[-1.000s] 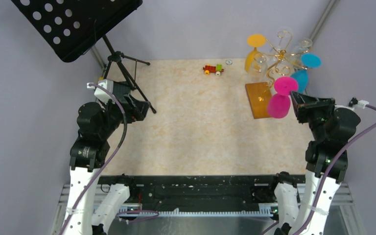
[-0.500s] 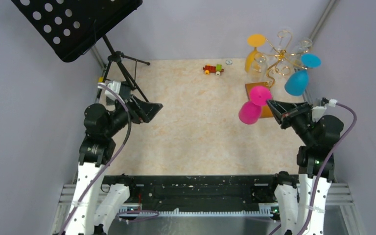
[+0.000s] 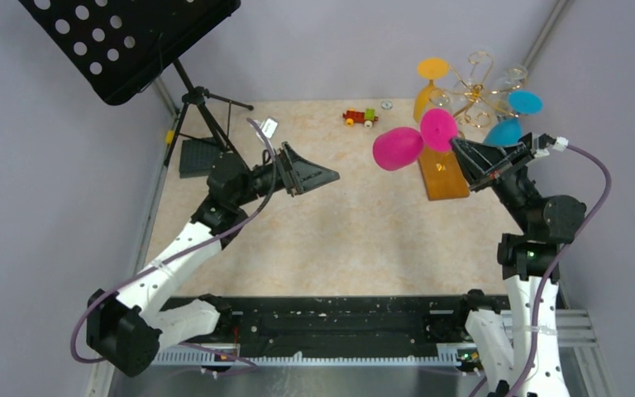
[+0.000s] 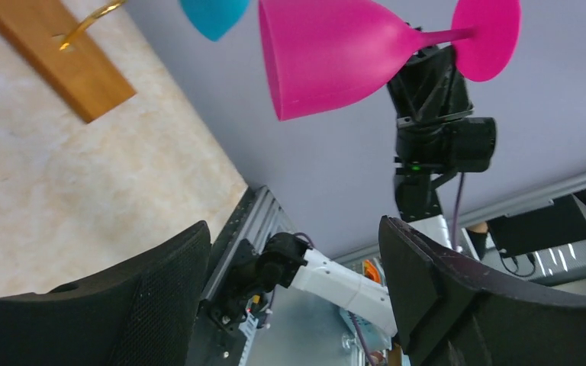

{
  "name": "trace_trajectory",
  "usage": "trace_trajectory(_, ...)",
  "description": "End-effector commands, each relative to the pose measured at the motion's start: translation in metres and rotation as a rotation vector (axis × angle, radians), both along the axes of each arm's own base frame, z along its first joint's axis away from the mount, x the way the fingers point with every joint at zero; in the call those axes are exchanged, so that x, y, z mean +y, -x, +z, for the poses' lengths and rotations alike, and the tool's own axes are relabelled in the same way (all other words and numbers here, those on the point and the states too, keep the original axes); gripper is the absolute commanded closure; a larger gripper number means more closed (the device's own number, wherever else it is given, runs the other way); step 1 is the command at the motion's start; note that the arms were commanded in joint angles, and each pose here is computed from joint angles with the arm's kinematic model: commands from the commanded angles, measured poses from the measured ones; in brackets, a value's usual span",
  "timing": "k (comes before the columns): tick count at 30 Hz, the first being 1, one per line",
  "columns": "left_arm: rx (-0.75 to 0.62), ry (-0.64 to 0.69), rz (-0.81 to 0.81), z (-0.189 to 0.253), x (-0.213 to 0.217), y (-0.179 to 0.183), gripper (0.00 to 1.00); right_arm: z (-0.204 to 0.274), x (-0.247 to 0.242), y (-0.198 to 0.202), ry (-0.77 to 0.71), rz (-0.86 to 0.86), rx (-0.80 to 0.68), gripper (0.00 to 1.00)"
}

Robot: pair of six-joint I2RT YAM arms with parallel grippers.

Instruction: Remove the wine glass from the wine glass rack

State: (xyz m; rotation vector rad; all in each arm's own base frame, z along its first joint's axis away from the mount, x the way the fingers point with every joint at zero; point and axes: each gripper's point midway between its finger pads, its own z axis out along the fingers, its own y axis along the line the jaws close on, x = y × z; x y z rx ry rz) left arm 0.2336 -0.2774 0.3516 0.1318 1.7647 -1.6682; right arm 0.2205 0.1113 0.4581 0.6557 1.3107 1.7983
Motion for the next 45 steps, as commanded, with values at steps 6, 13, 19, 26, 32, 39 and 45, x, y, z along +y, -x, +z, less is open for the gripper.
trace_trajectory(6, -0.180, 0.222, -0.133, 0.078, -0.036, 0.016, 0.12, 0.036, 0.014, 0.030, -0.134, 0.121, -0.199, 1.00)
trace_trajectory(13, -0.210, 0.238, -0.154, 0.092, -0.045, 0.019, 0.12, 0.039, 0.017, 0.033, -0.180, 0.163, -0.231, 1.00)
trace_trajectory(19, -0.201, 0.225, -0.167, 0.093, -0.052, 0.012, 0.13, 0.033, 0.024, 0.039, -0.212, 0.227, -0.218, 1.00)
trace_trajectory(26, -0.204, 0.262, -0.204, 0.103, -0.053, 0.017, 0.15, 0.031, 0.026, 0.038, -0.193, 0.228, -0.210, 1.00)
trace_trajectory(32, -0.149, 0.353, -0.294, 0.118, -0.049, 0.033, 0.42, 0.019, 0.026, 0.030, -0.202, 0.221, -0.173, 1.00)
trace_trajectory(39, -0.087, 0.484, -0.413, 0.140, -0.043, 0.055, 0.64, 0.008, 0.028, 0.018, -0.205, 0.211, -0.133, 1.00)
trace_trajectory(45, -0.104, 0.466, -0.408, 0.142, -0.042, 0.058, 0.77, 0.002, 0.028, 0.016, -0.218, 0.202, -0.118, 1.00)
